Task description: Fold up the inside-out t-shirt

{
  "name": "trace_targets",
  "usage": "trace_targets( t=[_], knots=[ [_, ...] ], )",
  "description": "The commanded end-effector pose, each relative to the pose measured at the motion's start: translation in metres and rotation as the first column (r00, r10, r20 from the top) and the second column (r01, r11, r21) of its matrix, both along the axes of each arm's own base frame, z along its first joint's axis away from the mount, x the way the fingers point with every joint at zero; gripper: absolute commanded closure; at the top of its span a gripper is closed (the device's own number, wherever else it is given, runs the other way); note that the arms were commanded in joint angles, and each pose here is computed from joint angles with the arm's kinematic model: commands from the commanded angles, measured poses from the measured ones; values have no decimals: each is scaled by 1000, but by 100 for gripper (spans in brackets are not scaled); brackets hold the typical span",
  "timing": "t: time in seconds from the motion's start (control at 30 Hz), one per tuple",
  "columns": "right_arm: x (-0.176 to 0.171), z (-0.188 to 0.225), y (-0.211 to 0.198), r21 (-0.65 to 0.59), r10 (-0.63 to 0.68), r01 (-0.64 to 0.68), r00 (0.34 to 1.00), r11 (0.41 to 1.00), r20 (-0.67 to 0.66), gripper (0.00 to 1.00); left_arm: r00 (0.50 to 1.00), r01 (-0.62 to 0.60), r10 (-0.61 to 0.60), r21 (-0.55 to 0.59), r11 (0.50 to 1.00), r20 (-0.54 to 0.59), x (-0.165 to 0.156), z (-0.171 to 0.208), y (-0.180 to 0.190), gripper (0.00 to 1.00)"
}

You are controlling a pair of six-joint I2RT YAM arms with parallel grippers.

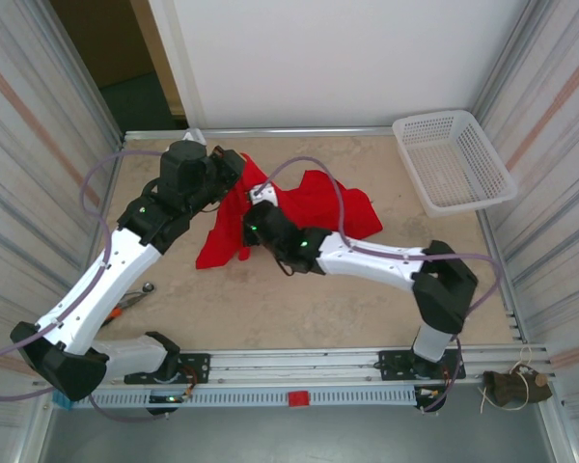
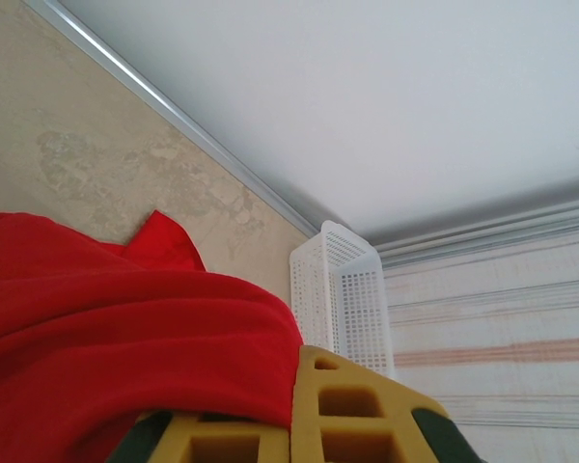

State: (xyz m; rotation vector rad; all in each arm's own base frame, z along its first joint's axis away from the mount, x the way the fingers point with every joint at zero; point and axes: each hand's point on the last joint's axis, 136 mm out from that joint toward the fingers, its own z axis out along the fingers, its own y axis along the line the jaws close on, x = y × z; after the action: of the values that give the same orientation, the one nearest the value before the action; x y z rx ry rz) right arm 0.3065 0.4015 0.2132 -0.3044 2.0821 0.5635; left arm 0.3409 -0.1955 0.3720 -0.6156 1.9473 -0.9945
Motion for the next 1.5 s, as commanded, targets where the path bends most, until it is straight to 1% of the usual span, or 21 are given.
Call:
trace_targets(
  t=[0.0,0.03,0.1,0.17,0.27,0.37,0.47,0.53,0.63,0.73,0.93,1.13,1.17,1.2,1.23,1.27,1.3,1.33,1.37,1.43,1.47],
  knots=[
    [-23,40,-36,61,118,-115,992,992,-47,100,996,15,-16,15,1000,87,9,21,-1,87],
    [-29,41,-49,54,142,-138,988,989,-66,100,995,38,-40,28,999,92,10,19,-2,77],
    [-36,33,-86,2,127,-128,986,992,-107,100,991,82,-90,74,994,101,12,11,-5,55],
    [-37,21,-122,-45,77,-83,988,996,-132,100,985,122,-137,140,983,104,10,-2,-6,40],
    [-32,-3,-175,-68,-11,-3,977,998,-211,100,982,164,-184,260,952,52,-2,-39,1,31],
    [-28,-25,-215,-86,-98,77,955,993,-279,100,974,223,-216,389,894,-61,-21,-98,14,28],
    [-26,-36,-235,-92,-136,112,937,989,-321,100,955,295,-241,474,829,-174,-46,-160,24,27],
    [-23,-37,-242,-105,-155,127,934,986,-322,100,941,336,-255,532,778,-221,-63,-193,24,26],
    [-18,-34,-251,-108,-178,151,932,983,-315,100,927,374,-263,616,693,-266,-80,-227,23,25],
    [-10,-29,-260,-107,-208,183,928,977,-309,100,921,389,-247,683,619,-301,-85,-249,23,25],
    [-1,-23,-265,-100,-223,202,927,974,-300,100,925,372,-154,738,563,-348,-67,-272,27,22],
    [4,-23,-264,-89,-229,212,927,973,-298,100,921,340,-60,722,602,-384,-41,-297,25,21],
    [5,-21,-264,-85,-228,212,928,973,-295,100,919,337,-43,723,603,-392,-37,-302,27,22],
    [7,-17,-264,-79,-229,216,929,973,-290,100,917,331,-23,727,602,-398,-31,-308,30,31],
    [10,-11,-264,-71,-229,218,932,973,-279,100,918,324,-13,732,599,-396,-23,-310,33,54],
    [13,-4,-264,-59,-231,223,935,973,-268,100,920,318,-3,739,594,-392,-16,-310,37,81],
    [18,8,-265,-39,-230,228,940,973,-252,100,923,309,2,743,594,-386,-6,-302,40,100],
    [22,21,-266,-17,-227,230,945,973,-235,100,928,300,1,749,591,-373,2,-290,42,100],
    [27,39,-268,10,-226,234,951,972,-210,100,944,282,-26,766,578,-328,12,-266,41,100],
    [37,78,-274,56,-233,244,961,968,-150,100,980,186,-49,805,564,-192,26,-202,42,100],
    [41,103,-278,86,-240,250,964,964,-112,100,992,127,-53,802,583,-118,31,-164,45,100]
  ],
)
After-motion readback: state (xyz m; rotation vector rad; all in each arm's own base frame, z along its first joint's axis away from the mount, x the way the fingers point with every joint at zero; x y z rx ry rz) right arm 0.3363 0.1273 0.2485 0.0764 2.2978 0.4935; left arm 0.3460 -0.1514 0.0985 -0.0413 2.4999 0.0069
